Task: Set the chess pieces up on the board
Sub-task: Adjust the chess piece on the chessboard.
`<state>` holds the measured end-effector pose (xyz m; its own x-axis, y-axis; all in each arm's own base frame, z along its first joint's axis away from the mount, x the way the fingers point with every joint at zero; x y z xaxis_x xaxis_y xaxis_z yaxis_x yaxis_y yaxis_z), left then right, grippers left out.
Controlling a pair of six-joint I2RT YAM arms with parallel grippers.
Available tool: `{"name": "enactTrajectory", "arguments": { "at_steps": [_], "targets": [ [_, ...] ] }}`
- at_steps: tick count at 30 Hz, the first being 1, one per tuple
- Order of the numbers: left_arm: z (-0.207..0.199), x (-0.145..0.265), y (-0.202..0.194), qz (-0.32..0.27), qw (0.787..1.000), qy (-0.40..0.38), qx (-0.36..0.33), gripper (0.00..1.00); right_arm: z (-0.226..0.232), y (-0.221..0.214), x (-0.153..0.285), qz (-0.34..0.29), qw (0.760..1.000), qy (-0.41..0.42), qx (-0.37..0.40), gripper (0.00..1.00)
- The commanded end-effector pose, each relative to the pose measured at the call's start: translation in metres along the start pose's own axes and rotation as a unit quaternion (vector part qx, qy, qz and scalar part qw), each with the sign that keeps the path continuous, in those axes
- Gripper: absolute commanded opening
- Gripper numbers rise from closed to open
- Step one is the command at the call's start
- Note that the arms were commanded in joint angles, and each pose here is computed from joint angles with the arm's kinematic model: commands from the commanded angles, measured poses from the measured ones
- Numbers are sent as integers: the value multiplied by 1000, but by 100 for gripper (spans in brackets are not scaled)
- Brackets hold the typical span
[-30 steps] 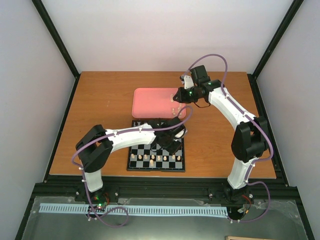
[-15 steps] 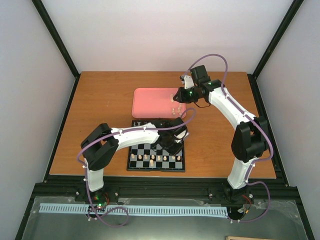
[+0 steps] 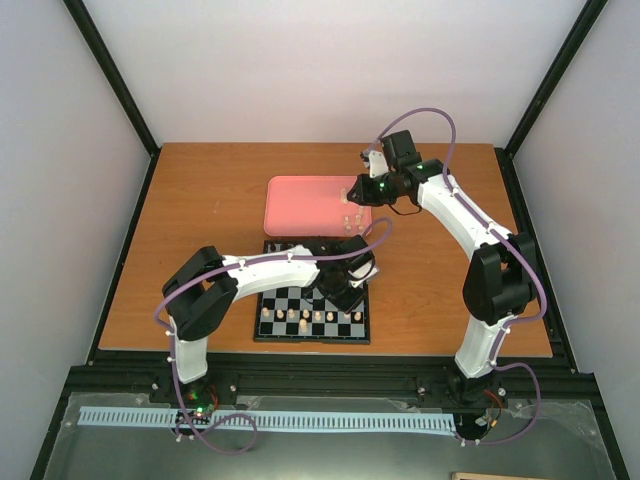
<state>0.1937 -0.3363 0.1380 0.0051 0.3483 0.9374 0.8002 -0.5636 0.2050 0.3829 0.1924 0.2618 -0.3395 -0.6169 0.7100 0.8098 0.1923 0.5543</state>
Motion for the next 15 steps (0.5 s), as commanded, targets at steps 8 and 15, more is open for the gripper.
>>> {"name": "enactTrajectory", "arguments": {
  "at_steps": [8, 15],
  "targets": [
    [-5, 0, 6, 9, 1000, -11, -22, 1, -2, 2, 5, -10, 1000, -2, 3, 11],
    [-1, 1, -1, 15, 1000, 1, -20, 1, -2, 2, 6, -10, 1000, -1, 3, 10]
  ]
}}
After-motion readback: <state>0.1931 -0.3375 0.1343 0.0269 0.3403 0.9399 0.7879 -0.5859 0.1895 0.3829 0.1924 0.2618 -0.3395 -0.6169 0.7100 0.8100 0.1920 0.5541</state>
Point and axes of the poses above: each gripper's point midway between its finger pads, its own x axis back along the fingers, its own z axis along the line the jaws close on, y = z × x, the point moved 9 cm from there along x, back along the fingers, and after that the axes turned 8 degrees about x, right-handed, at the moved point
